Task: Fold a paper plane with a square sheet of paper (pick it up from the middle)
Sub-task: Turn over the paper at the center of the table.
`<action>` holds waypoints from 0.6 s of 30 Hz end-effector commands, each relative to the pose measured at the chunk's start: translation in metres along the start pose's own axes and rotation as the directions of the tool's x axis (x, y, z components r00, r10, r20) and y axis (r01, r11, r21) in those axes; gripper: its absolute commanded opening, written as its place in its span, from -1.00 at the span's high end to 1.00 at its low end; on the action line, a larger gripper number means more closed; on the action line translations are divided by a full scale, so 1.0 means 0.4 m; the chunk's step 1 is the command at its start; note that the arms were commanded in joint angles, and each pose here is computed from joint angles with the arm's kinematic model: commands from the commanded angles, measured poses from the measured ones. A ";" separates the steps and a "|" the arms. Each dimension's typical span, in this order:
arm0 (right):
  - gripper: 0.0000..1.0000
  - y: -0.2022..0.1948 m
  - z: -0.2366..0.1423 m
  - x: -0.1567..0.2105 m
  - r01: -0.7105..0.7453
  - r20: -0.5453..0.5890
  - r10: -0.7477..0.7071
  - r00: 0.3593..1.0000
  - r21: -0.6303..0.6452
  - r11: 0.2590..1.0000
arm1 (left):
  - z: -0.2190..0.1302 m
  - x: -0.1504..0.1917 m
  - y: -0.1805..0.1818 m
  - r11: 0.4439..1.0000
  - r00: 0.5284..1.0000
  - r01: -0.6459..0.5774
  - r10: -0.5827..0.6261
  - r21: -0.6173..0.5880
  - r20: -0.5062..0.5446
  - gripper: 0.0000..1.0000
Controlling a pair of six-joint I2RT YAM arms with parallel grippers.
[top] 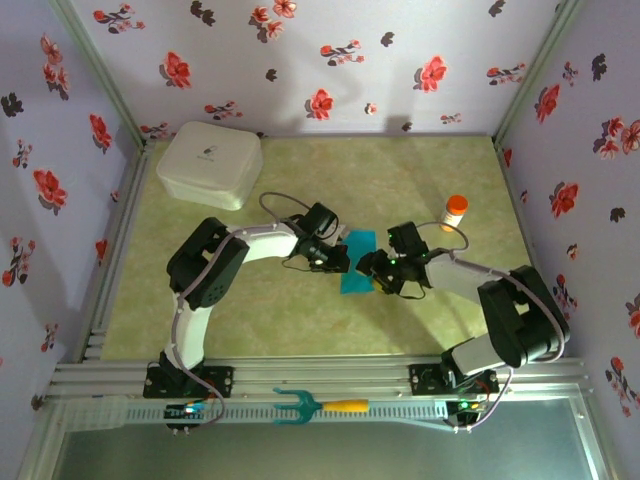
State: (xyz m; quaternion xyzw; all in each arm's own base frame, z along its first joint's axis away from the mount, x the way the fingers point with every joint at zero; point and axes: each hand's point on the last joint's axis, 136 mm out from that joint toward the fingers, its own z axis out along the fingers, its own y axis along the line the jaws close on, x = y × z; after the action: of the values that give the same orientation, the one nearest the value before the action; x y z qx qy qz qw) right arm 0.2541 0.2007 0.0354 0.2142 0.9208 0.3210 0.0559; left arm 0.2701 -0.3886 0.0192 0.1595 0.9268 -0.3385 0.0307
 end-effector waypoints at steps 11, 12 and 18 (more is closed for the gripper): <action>-0.10 0.070 0.002 -0.108 0.107 0.052 -0.101 0.993 -0.109 0.988 | -0.010 0.020 0.026 0.998 1.000 0.028 -0.029 -0.052 -0.009 0.96; -0.09 0.071 0.000 -0.115 0.109 0.053 -0.104 0.993 -0.118 0.987 | -0.010 0.021 0.026 0.998 0.999 0.029 -0.030 -0.053 -0.010 0.96; 0.04 0.068 0.020 -0.131 0.084 0.030 -0.080 0.996 -0.161 0.983 | -0.009 0.021 0.028 0.998 0.999 0.031 -0.032 -0.053 -0.010 0.96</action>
State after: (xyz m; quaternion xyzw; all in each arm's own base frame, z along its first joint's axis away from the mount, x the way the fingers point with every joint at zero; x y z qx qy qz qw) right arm 0.3052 0.1945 0.0403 0.1913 0.9057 0.3661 0.0950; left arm 0.2703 -0.3880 0.0192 0.1588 0.9275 -0.3369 0.0314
